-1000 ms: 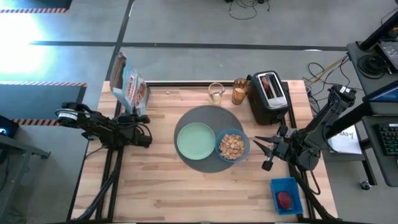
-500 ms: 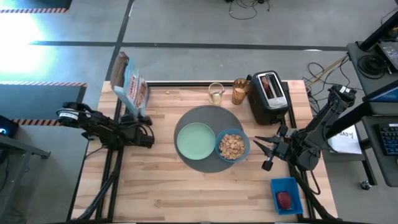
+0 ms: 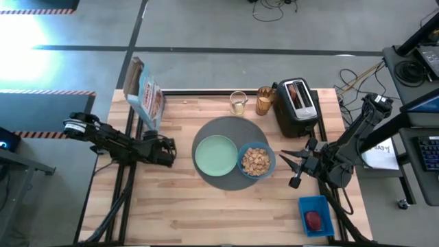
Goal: Arrange a breakfast setting
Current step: Put the toasted bread from the toaster on the green plate
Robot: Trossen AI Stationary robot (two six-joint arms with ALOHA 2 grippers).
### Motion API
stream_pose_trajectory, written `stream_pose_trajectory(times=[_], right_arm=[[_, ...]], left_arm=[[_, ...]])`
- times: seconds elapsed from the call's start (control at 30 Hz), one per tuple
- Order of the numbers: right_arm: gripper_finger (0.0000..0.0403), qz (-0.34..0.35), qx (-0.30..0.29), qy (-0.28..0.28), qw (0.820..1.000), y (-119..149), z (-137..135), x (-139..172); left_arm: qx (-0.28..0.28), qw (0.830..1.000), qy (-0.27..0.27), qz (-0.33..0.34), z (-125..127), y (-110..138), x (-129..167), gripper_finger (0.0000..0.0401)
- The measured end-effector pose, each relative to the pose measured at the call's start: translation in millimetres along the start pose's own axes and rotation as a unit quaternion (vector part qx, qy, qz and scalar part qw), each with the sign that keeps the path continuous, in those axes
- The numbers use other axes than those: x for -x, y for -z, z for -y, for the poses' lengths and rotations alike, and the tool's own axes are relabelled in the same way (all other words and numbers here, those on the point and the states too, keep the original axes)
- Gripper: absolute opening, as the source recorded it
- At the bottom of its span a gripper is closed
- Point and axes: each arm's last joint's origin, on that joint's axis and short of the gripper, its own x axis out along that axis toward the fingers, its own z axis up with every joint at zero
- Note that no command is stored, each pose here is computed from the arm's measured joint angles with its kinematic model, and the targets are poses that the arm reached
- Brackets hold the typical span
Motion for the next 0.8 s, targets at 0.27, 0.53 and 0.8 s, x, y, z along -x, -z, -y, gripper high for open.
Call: stream_pose_trajectory(times=[0.27, 0.53, 0.8], right_arm=[[0.0068, 0.000, 0.000, 0.000, 1.000, 0, 0, 0], [0.0068, 0.000, 0.000, 0.000, 1.000, 0, 0, 0], [0.0068, 0.000, 0.000, 0.000, 1.000, 0, 0, 0]], left_arm=[[-0.075, 0.990, 0.068, -0.095, 33, 5, 26, 0.0236], [-0.187, 0.956, 0.219, -0.061, 70, 16, 93, 0.0236], [-0.269, 0.908, 0.318, 0.039, 78, 19, 153, 0.0236]])
